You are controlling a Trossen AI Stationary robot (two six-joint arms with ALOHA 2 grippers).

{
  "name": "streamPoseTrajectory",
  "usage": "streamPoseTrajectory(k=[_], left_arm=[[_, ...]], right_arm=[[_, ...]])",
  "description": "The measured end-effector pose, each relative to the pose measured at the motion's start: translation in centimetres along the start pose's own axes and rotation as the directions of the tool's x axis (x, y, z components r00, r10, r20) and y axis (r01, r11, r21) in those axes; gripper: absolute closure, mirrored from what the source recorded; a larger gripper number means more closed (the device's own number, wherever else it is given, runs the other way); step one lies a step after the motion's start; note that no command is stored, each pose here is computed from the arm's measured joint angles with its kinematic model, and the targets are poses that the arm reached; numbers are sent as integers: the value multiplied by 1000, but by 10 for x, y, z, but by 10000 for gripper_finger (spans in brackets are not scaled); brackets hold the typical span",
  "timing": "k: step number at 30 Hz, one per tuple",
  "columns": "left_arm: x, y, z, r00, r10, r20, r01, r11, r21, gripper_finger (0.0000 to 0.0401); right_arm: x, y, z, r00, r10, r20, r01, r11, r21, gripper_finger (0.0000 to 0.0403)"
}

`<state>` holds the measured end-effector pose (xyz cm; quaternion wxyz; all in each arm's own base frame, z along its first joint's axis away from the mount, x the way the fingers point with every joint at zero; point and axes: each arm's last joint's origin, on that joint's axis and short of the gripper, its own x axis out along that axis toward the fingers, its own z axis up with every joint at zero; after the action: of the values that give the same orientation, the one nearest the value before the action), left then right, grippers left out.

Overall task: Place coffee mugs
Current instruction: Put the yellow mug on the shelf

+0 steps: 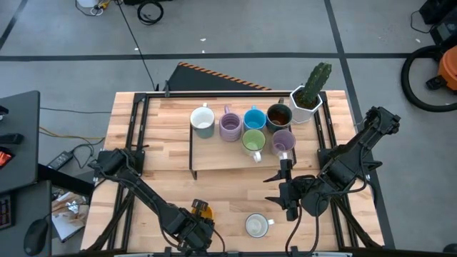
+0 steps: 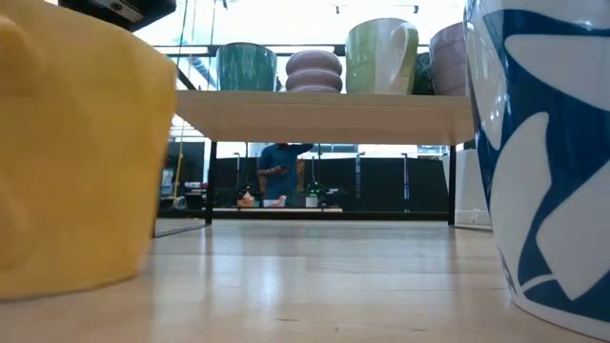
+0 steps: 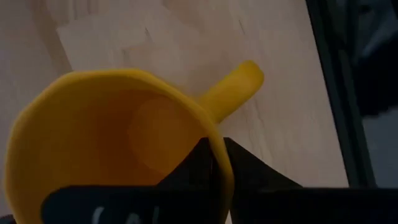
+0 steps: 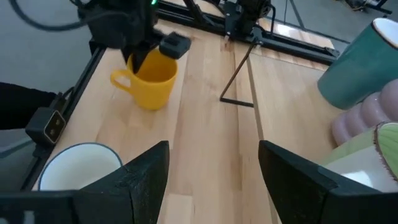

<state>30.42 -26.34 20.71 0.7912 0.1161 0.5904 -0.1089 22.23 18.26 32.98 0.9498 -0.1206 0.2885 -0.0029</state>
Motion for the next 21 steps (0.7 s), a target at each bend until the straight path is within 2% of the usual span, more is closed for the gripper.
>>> streamPoseTrajectory(k=[5,9,14,21], left_arm=[[-24,4,-3,999,-27,18,25,997,70,372],[-45,10,-9,1000,-2,28,-3,987,160,372],[-80,28,-15,997,4,83,-21,979,204,372],[-125,48,-31,983,88,164,-125,965,230,372]], right_arm=[[0,-1,-2,1000,-15,-20,14,1000,-13,150],[-2,-2,-3,1000,-16,-22,15,999,-38,150],[-11,-9,-1,1000,-14,-2,14,998,-59,150],[-24,-12,0,999,12,30,-11,1000,-25,150]])
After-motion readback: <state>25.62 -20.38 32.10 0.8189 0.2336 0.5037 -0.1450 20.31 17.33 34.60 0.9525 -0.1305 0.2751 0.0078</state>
